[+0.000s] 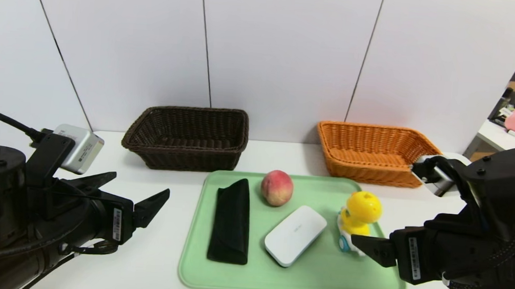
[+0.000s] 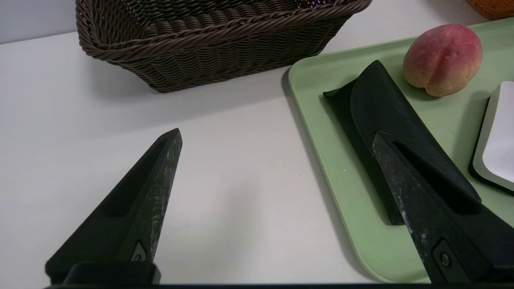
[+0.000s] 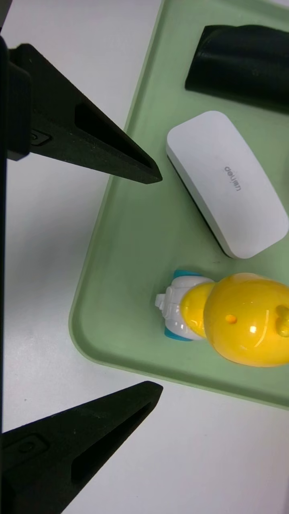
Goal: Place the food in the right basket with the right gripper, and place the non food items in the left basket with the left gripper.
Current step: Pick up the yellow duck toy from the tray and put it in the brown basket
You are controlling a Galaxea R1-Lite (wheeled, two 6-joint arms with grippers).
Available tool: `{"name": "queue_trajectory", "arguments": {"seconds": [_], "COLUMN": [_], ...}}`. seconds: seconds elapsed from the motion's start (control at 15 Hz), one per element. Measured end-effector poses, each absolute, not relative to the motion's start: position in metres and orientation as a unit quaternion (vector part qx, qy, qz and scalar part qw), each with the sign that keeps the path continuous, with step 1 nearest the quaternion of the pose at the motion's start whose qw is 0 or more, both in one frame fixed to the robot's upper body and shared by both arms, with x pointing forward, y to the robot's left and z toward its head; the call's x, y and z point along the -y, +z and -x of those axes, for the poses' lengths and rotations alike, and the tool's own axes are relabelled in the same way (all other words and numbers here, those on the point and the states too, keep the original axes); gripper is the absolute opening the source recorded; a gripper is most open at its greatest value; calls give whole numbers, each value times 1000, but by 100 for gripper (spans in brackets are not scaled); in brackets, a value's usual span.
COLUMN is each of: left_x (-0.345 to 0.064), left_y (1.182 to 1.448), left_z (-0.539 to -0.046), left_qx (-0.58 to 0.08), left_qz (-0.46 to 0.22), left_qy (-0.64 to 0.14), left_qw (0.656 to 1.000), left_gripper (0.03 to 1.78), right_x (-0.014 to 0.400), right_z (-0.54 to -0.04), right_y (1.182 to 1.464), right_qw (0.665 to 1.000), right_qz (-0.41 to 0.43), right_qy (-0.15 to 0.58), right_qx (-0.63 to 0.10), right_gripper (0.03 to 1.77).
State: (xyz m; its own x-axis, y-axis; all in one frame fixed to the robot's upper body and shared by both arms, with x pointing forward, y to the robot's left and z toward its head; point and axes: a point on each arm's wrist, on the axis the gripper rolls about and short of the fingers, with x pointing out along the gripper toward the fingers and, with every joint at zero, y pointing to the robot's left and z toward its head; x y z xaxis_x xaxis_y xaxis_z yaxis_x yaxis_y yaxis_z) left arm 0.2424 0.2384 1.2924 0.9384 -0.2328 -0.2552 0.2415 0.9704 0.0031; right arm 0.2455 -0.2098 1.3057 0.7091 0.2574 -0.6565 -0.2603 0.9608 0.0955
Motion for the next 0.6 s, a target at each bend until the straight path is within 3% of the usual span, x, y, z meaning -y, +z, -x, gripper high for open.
{"name": "queue_trajectory", "arguments": {"seconds": [0.6], "left_x": [-237], "left_y": [1291], "left_z": [-242], "left_qx": [-130], "left_qz": [-19], "left_qy": [-121], "left_qw": [984], "left_gripper": [169], "right_x": [205], "right_z": [-252], "right_y": [1290], "right_qw": [914], "right_qz": [17], "right_qy": [132], "right_qx": [-384], "right_gripper": [170]}}
